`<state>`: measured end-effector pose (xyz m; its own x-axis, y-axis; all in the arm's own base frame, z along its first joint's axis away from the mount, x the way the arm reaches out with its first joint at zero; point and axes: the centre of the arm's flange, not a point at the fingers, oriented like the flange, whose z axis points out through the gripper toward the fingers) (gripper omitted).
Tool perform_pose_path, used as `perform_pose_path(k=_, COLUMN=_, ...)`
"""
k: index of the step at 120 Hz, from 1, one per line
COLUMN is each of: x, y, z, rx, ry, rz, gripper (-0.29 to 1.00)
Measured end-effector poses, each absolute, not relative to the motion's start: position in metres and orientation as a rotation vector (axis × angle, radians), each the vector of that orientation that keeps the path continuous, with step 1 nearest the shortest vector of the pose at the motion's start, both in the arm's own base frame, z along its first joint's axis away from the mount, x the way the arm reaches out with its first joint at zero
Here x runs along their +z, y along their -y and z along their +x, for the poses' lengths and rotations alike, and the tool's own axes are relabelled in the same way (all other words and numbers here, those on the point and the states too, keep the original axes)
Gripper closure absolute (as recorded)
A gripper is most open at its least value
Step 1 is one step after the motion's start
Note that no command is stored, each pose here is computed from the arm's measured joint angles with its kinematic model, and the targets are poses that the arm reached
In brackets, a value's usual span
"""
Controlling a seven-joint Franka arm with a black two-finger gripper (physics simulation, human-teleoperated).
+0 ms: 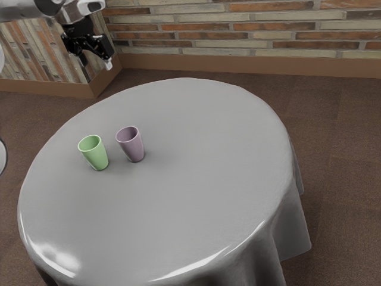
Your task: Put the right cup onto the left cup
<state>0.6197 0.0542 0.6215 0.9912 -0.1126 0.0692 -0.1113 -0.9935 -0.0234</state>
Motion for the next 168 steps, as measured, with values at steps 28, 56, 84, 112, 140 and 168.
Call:
perform_pose_path(k=28, x=0.598, y=-0.042, z=0.632, rx=-0.090, ry=-0.212, rz=-3.111, gripper=0.02)
perform_pose_path(k=56, x=0.516, y=-0.026, z=0.678, rx=0.009, ry=-0.165, rz=-3.086, gripper=0.02)
perform_pose_path(k=84, x=0.460, y=0.020, z=0.640, rx=0.061, ry=-0.104, rz=-3.177, gripper=0.02)
perform_pose_path(k=112, x=0.426, y=0.003, z=0.618, rx=0.071, ry=0.127, rz=-3.182, gripper=0.02)
perform_pose_path(k=140, x=0.389, y=-0.015, z=0.639, rx=0.038, ry=0.287, rz=-3.128, gripper=0.02)
perform_pose_path(k=168, x=0.371, y=-0.018, z=0.646, rx=0.018, ry=0.363, rz=-3.098, gripper=0.03)
